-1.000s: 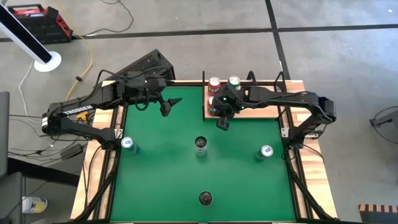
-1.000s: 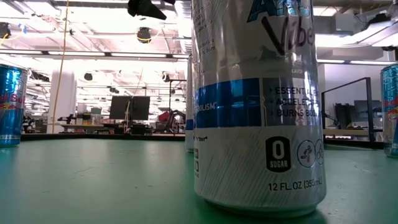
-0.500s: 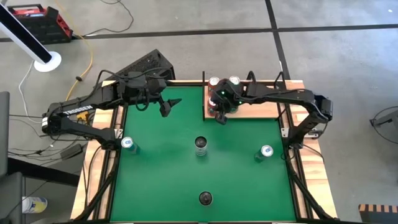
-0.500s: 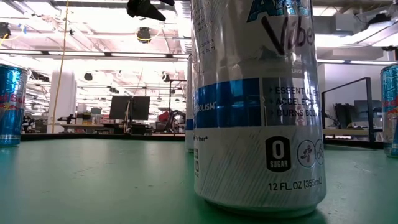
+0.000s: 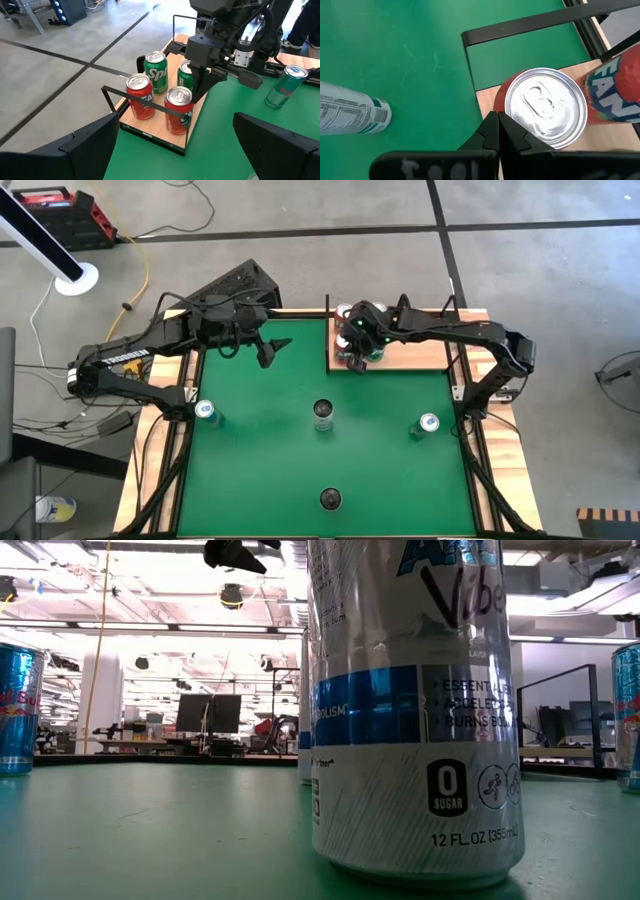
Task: Place canned beverage on shelf
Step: Adjust the orange soda can on the shelf, then put the left blue soda can on the shelf
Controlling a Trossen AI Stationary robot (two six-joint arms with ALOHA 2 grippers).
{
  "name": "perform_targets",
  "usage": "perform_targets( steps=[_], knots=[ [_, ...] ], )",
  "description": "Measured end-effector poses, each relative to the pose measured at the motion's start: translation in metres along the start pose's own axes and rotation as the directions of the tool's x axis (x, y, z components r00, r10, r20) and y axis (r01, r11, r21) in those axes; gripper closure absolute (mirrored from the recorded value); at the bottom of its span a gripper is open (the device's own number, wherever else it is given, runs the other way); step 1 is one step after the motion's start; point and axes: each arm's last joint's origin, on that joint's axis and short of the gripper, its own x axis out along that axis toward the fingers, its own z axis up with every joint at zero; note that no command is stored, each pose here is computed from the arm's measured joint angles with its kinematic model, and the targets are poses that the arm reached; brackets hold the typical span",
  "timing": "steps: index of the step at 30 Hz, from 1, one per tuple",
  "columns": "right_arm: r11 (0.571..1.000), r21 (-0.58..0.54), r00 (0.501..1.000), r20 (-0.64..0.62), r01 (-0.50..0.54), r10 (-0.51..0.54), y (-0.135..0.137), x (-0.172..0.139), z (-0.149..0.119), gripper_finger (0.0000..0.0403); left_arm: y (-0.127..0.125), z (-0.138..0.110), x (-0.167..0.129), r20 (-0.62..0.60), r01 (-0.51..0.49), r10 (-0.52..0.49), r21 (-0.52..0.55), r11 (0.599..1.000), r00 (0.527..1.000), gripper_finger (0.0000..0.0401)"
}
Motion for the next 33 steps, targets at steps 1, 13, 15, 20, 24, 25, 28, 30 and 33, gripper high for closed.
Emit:
perform_targets(
  steps=[1,13,15,20,24,25,28,30,33],
  knots=[
    [1.000,0.001,1.000,0.001,0.002,-0.002,-0.001,0.000,0.000,0.0384,0.000,0.000,0.000,0.000,0.000,0.000,0.000,1.000,1.000,0.0024],
    [1.000,0.002,1.000,0.007,0.005,-0.005,-0.002,-0.004,0.000,0.0384,0.000,0.000,0.000,0.000,0.000,0.000,-0.013,1.000,1.000,0.0024],
    [1.000,-0.002,1.000,0.031,0.004,-0.004,0.000,-0.013,0.001,0.0384,0.000,0.000,0.000,0.000,0.000,0.000,-0.014,1.000,1.000,0.0024],
    [1.000,0.026,0.995,0.097,0.005,-0.007,0.001,-0.044,0.001,0.0384,0.000,0.000,0.000,0.000,0.000,0.000,-0.014,1.000,1.000,0.0024],
    [0.999,0.048,0.991,0.133,-0.010,0.004,0.009,-0.073,-0.004,0.0384,-0.001,0.000,0.000,-0.001,0.018,-0.018,-0.019,1.000,1.000,0.0024],
    [0.998,0.054,0.990,0.139,-0.019,0.011,0.012,-0.080,-0.005,0.0384,-0.001,0.000,0.000,-0.003,0.020,-0.020,-0.021,1.000,1.000,0.0024],
    [0.997,0.056,0.986,0.160,-0.056,0.047,0.026,-0.098,-0.010,0.0383,-0.002,-0.005,-0.003,-0.058,0.058,-0.060,-0.041,0.997,0.996,0.0024],
    [0.995,0.052,0.982,0.172,-0.083,0.073,0.036,-0.108,-0.013,0.0383,-0.003,-0.012,-0.008,-0.138,0.083,-0.092,-0.070,0.994,0.986,0.0024],
    [0.992,0.033,0.973,0.199,-0.125,0.116,0.050,-0.120,-0.016,0.0383,-0.007,-0.026,-0.019,-0.288,0.111,-0.139,-0.112,0.987,0.947,0.0024]
  ],
)
